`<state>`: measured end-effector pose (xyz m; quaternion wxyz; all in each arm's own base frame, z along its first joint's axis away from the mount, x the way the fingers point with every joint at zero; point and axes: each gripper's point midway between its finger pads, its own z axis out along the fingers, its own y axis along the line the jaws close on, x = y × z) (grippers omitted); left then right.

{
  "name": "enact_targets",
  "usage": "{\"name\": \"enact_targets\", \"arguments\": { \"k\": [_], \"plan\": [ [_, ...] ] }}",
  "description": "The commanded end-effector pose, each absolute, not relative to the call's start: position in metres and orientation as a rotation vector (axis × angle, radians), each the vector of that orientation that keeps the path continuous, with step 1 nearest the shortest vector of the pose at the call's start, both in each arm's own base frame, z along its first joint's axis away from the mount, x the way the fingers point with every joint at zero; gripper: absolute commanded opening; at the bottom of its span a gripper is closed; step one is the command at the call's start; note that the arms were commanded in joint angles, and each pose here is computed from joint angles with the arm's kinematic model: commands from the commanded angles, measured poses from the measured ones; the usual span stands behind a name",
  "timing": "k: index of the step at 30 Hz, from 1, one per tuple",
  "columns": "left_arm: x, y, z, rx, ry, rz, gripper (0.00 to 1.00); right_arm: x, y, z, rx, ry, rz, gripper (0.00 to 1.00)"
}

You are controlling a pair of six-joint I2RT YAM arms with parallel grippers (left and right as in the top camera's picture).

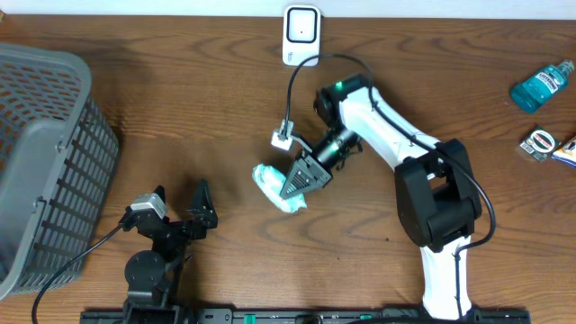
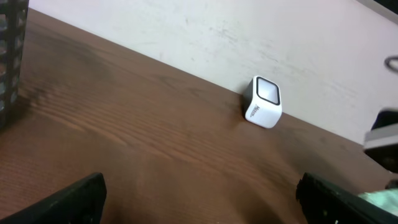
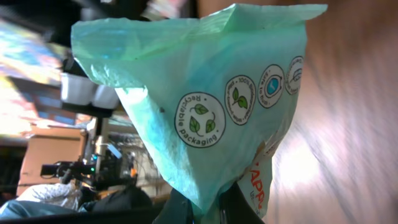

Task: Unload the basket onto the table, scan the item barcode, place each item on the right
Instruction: 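Lift the wipes pack and turn it in the right gripper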

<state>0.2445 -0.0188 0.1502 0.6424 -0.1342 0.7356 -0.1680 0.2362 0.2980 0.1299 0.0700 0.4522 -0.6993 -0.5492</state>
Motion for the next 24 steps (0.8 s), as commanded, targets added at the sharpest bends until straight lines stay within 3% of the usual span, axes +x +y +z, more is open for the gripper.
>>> {"name": "enact_targets", "arguments": {
  "k": [1,13,24],
  "plan": [
    [0.244,-0.016,0.134,-0.325,1.72,-0.36,0.98,0.233,0.312,0.146,1.494,-1.968,-2.011,0.01],
    [0.244,-0.016,0.134,-0.325,1.72,-0.36,0.98,0.21,0.31,0.154,1.537,-1.867,-2.119,0.01],
    [0.244,-0.016,0.134,-0.325,1.72,-0.36,0.98,0.205,0.303,0.148,1.461,-1.891,-2.011,0.01]
  ]
}}
